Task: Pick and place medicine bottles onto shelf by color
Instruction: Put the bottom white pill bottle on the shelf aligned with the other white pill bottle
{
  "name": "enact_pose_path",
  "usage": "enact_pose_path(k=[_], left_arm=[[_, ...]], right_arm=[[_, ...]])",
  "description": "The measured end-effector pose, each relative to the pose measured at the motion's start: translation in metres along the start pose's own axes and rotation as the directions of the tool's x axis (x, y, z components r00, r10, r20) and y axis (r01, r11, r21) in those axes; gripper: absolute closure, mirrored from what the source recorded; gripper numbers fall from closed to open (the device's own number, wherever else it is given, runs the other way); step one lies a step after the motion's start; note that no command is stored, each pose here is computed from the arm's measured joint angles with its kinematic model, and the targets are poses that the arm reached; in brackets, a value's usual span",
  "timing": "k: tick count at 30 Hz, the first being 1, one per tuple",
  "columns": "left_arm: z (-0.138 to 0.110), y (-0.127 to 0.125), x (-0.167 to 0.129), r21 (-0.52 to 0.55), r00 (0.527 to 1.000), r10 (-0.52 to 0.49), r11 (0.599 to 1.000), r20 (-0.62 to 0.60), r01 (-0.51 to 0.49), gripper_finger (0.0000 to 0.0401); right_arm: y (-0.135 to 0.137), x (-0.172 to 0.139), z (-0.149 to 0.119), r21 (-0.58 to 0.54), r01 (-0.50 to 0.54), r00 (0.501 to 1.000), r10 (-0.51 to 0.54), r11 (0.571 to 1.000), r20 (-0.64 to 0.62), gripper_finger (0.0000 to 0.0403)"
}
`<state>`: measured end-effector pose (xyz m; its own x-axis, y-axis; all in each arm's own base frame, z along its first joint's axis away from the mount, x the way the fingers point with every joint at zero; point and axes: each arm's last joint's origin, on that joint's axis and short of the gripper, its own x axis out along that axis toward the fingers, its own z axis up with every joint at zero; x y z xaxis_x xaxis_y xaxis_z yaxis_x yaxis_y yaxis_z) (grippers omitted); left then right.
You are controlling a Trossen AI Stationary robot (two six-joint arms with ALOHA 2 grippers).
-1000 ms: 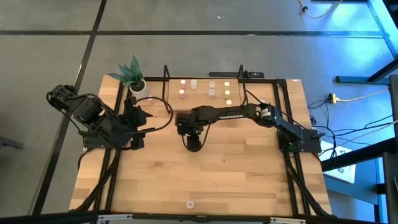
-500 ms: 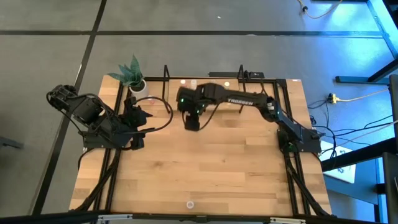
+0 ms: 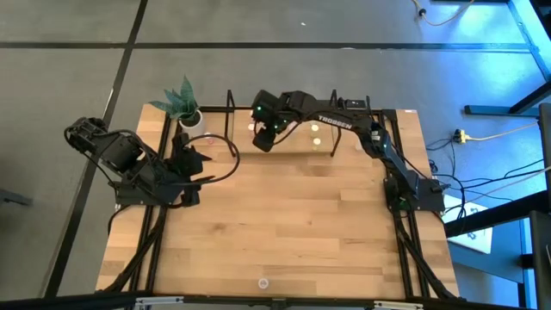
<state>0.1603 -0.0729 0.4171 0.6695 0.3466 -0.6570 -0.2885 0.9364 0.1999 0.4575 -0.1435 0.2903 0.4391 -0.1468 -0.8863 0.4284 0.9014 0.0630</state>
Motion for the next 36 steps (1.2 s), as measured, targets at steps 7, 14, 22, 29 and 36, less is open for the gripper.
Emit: enact_pose_path(k=[7, 14, 22, 29, 36], left_arm=[[0.003, 0.006, 0.004, -0.021, 0.996, 0.083, 0.996, 0.026, -0.082, 0.0181], [0.006, 0.014, 0.009, -0.124, 0.987, 0.159, 0.98, 0.033, -0.153, 0.0181], [0.01, 0.025, 0.013, -0.234, 0.959, 0.278, 0.937, 0.052, -0.258, 0.0181], [0.01, 0.026, 0.015, -0.24, 0.962, 0.271, 0.937, 0.04, -0.254, 0.0181], [0.01, 0.026, 0.015, -0.24, 0.962, 0.27, 0.937, 0.04, -0.253, 0.0181]], right_arm=[[-0.017, 0.024, -0.003, 0.029, 0.018, 1.0, -0.017, 0.999, -0.016, 0.025], [-0.027, 0.044, -0.008, 0.045, 0.048, 0.999, -0.047, 0.998, -0.009, 0.0249], [-0.03, 0.056, -0.014, 0.044, 0.066, 0.997, -0.064, 0.997, -0.033, 0.0249], [-0.031, 0.055, -0.01, 0.049, 0.084, 0.996, -0.085, 0.995, 0.008, 0.0249], [-0.032, 0.057, -0.01, 0.049, 0.087, 0.996, -0.088, 0.995, 0.001, 0.0249]])
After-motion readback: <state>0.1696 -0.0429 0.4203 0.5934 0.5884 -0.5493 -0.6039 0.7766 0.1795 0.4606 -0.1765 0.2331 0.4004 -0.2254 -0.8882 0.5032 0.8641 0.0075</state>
